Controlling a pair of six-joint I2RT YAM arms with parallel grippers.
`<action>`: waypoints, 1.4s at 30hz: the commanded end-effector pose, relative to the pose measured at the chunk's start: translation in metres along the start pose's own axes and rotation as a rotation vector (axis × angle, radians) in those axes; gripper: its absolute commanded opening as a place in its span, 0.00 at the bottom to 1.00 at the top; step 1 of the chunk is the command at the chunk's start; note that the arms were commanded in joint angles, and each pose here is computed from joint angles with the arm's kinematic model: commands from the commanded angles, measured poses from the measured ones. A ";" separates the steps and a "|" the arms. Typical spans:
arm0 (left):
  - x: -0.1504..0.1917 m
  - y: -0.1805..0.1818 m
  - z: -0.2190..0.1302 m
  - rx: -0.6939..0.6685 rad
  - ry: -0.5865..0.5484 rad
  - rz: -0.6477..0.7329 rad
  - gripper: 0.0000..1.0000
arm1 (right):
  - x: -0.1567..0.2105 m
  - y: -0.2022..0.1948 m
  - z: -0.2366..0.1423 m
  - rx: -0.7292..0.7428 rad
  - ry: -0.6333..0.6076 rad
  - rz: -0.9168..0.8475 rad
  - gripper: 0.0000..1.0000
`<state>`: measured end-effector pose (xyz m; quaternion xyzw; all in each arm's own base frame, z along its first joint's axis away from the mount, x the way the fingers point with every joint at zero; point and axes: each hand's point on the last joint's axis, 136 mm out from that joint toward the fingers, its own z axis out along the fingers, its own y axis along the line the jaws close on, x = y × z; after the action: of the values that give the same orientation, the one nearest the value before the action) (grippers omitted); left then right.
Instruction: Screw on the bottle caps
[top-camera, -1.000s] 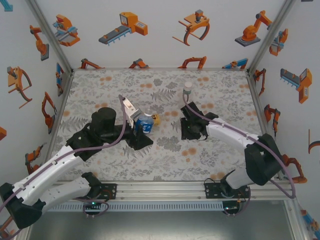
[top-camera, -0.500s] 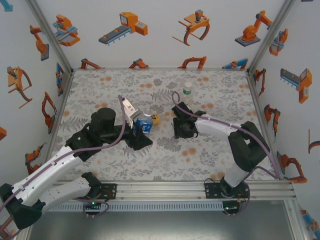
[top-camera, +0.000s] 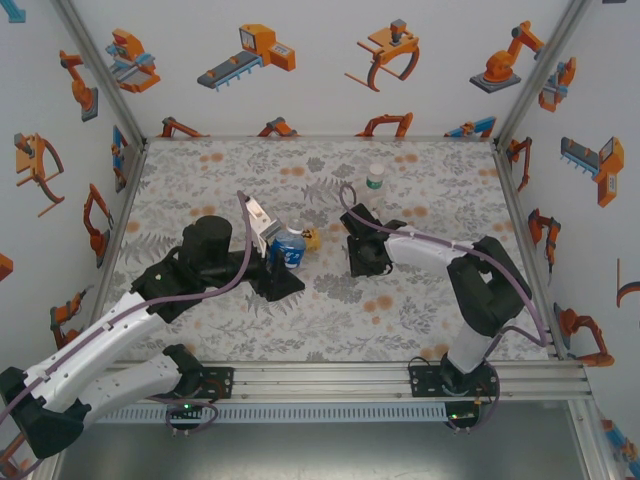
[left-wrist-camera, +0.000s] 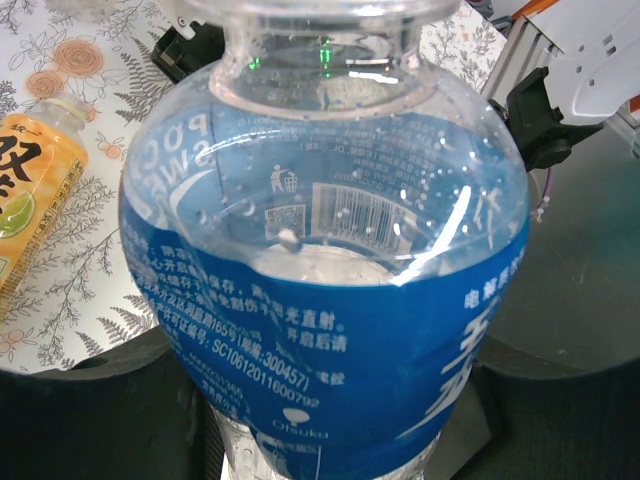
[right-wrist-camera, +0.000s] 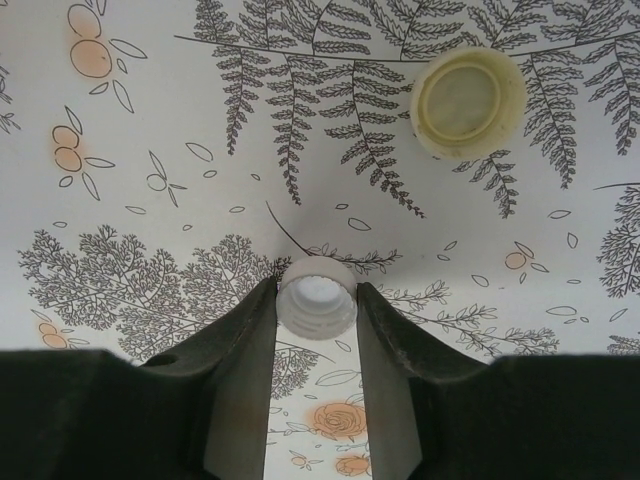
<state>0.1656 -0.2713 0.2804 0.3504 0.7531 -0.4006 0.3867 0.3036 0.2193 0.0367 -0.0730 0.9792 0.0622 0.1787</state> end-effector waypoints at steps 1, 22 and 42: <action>-0.002 -0.003 -0.003 0.007 -0.009 0.016 0.00 | -0.007 0.005 -0.007 0.000 -0.022 -0.022 0.34; -0.004 0.006 -0.007 -0.049 -0.026 0.019 0.00 | 0.083 0.067 -0.030 -0.002 0.020 -0.108 0.37; -0.005 0.018 -0.012 -0.128 -0.036 0.042 0.00 | 0.072 0.077 -0.047 -0.040 -0.016 -0.086 0.46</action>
<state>0.1771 -0.2570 0.2780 0.3317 0.7678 -0.3578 0.4152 0.2034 0.2749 0.0412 -0.1286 0.9757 0.0660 0.1646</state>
